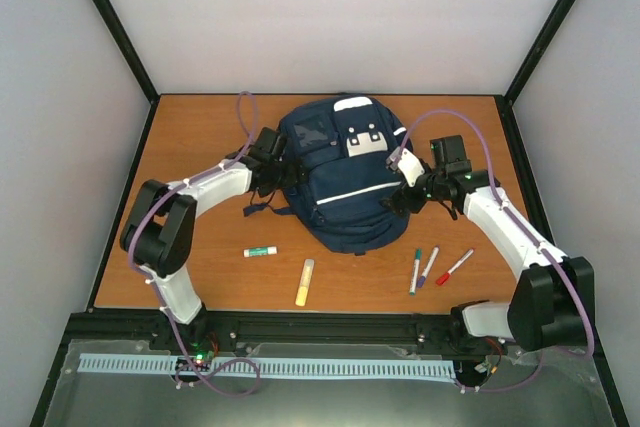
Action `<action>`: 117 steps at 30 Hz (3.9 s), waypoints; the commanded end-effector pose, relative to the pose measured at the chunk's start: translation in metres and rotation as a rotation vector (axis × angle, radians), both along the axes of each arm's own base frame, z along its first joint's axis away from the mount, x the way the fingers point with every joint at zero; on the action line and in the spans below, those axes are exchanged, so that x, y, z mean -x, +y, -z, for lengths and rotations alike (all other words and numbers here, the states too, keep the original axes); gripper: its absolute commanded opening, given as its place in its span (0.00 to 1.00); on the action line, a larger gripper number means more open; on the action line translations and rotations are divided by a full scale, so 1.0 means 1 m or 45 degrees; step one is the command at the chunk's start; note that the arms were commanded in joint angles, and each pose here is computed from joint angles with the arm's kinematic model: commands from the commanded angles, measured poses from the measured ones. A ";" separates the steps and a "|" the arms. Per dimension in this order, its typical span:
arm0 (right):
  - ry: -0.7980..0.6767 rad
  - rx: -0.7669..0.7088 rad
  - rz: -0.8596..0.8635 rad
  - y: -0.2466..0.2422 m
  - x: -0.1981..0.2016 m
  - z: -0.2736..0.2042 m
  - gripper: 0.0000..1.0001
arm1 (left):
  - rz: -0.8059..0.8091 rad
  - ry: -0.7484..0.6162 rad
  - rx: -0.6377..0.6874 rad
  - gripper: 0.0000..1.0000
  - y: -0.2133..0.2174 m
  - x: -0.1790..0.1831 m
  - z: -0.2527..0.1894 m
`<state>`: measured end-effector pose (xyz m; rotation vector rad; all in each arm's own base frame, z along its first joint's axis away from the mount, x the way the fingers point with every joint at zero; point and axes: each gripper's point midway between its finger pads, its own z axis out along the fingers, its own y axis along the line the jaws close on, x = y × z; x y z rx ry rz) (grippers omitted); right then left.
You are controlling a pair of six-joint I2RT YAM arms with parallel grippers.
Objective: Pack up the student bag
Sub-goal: Adjust the student bag at the center of the board, then pick up the stationery from the center of the board.
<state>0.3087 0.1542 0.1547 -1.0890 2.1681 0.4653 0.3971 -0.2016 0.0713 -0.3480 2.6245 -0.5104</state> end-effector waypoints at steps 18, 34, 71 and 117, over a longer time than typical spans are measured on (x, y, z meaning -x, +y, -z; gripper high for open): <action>-0.408 0.528 -0.695 0.014 0.018 0.032 0.58 | 0.523 0.170 -0.225 0.78 -0.009 0.162 -0.032; -0.658 0.788 -0.628 0.045 -0.018 0.049 0.29 | 0.517 0.204 -0.110 0.79 -0.030 0.204 0.003; -0.511 0.167 -0.156 0.110 -0.071 -0.105 0.03 | 0.568 0.311 -0.338 0.65 -0.042 0.243 0.042; -0.272 -0.017 -0.166 0.130 -0.075 -0.132 0.03 | 0.486 -0.695 -0.134 0.01 -0.103 0.140 -0.199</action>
